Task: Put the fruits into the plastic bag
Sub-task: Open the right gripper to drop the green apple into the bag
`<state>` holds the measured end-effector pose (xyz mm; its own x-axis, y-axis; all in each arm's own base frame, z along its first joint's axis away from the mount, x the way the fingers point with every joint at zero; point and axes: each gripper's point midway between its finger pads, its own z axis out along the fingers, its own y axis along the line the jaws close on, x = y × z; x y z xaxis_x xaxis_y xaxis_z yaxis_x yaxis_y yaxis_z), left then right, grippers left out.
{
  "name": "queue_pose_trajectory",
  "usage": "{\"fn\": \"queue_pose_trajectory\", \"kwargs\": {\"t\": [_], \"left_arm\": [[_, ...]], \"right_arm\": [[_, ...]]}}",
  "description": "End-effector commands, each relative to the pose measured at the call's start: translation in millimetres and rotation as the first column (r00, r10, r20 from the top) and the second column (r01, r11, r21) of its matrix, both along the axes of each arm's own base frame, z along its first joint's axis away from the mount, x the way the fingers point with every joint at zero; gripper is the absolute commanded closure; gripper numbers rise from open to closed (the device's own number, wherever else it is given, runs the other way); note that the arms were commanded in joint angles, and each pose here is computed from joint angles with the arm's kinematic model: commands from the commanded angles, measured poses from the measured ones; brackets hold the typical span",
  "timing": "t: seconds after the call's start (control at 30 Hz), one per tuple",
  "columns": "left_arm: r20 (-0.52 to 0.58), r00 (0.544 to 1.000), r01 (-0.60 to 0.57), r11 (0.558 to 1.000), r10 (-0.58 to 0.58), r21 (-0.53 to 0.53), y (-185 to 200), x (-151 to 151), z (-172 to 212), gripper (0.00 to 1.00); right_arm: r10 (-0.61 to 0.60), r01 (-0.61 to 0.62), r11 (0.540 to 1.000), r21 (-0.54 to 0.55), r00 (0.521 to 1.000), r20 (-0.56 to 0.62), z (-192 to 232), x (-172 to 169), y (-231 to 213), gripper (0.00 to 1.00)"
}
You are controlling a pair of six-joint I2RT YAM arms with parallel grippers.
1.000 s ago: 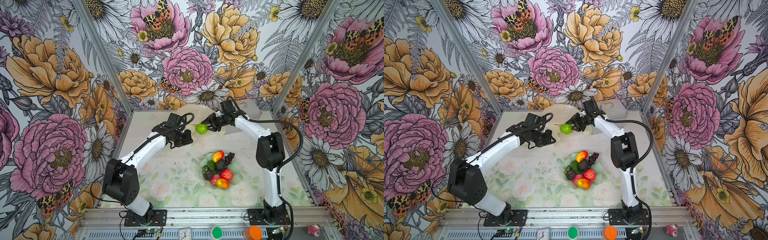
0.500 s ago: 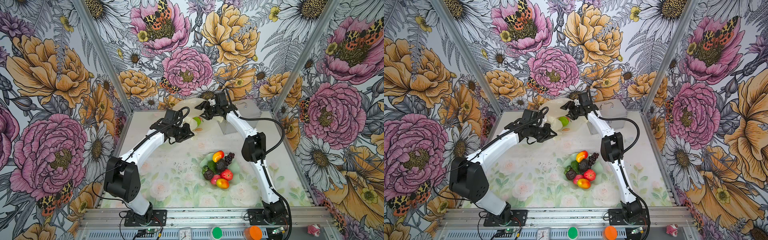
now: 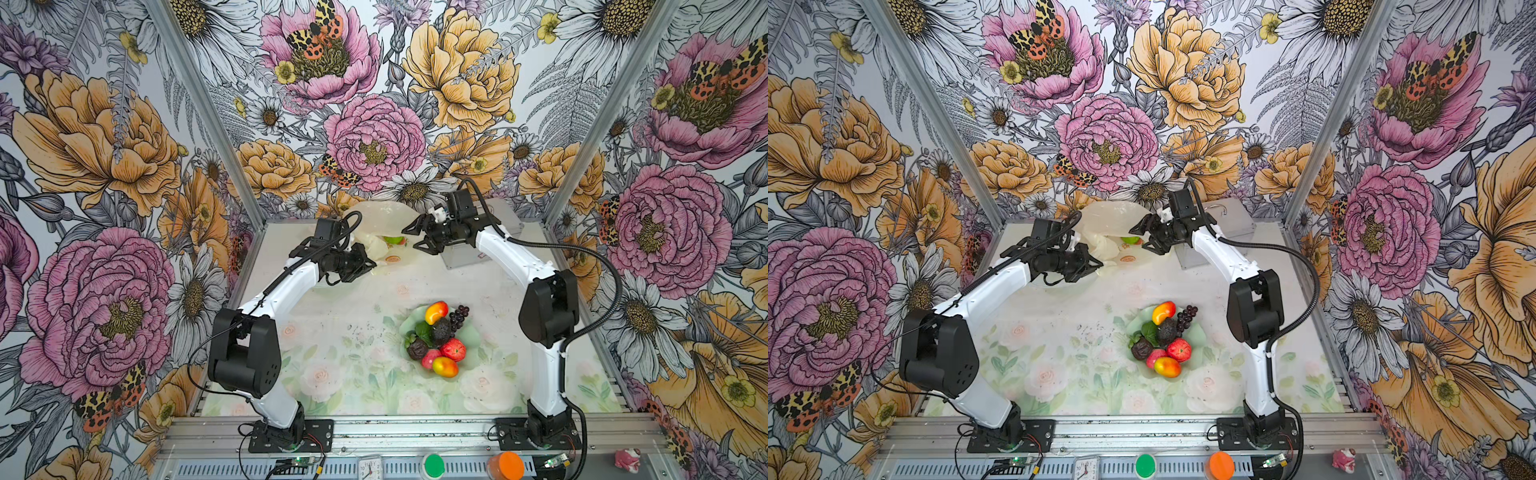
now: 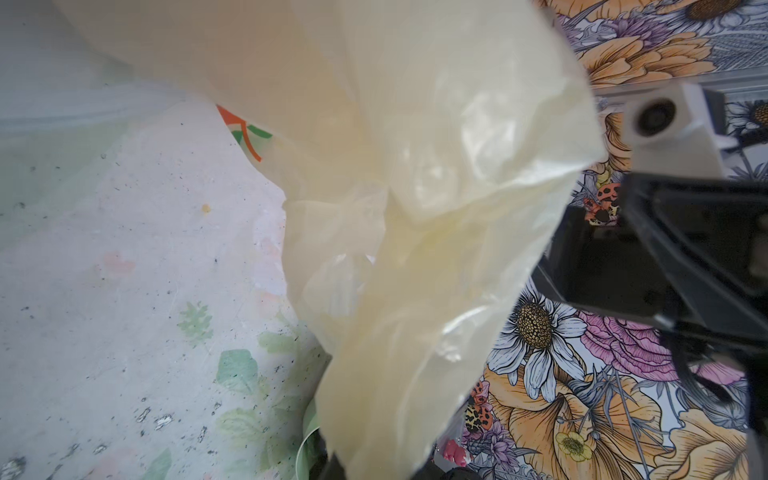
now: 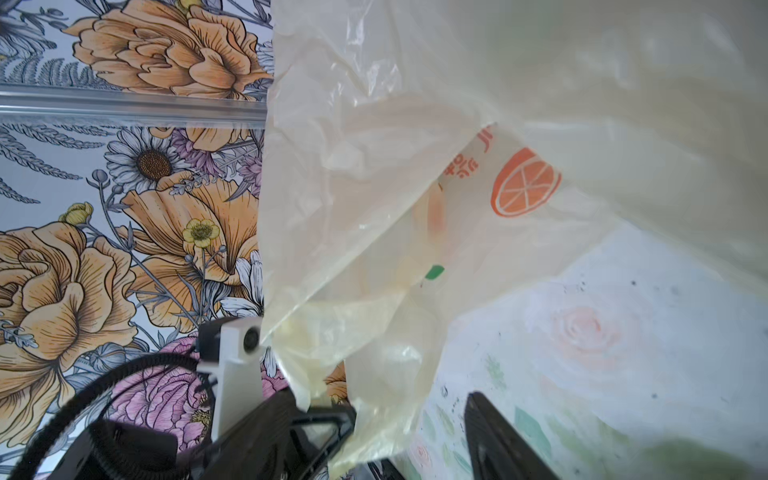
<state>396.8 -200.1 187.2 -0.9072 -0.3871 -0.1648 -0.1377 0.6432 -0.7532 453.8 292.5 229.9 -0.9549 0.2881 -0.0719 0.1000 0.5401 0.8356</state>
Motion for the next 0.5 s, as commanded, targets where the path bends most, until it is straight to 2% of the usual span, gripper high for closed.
{"fn": "queue_pose_trajectory", "kwargs": {"t": [0.0, 0.13, 0.27, 0.33, 0.47], "left_arm": [[0.023, 0.999, 0.034, 0.999, -0.034, -0.012, -3.9, 1.1, -2.6, 1.0], [0.016, 0.998, 0.068, 0.997, -0.067, -0.038, -8.6, 0.2, -4.4, 1.0], [0.006, 0.996, 0.092, 0.994, -0.092, -0.052, -10.1, -2.6, -8.2, 1.0], [0.004, 0.995, 0.101, 0.993, -0.101, -0.061, -11.0, -4.3, -8.3, 1.0], [-0.003, 0.994, 0.11, 0.992, -0.111, -0.06, -12.5, -10.1, -11.3, 1.0]], "right_arm": [[0.068, -0.066, 0.995, -0.076, 0.997, 0.028, 10.4, -48.3, -18.2, 0.3], [0.121, -0.13, 0.96, -0.247, 0.991, -0.05, -6.8, -106.1, -53.1, 0.27], [0.158, -0.209, 0.87, -0.447, 0.976, -0.15, -26.4, -153.9, -90.6, 0.23], [0.155, -0.226, 0.843, -0.488, 0.971, -0.182, -32.1, -170.7, -99.9, 0.21], [0.147, -0.249, 0.819, -0.518, 0.962, -0.23, -48.4, -197.5, -99.4, 0.21]]}}
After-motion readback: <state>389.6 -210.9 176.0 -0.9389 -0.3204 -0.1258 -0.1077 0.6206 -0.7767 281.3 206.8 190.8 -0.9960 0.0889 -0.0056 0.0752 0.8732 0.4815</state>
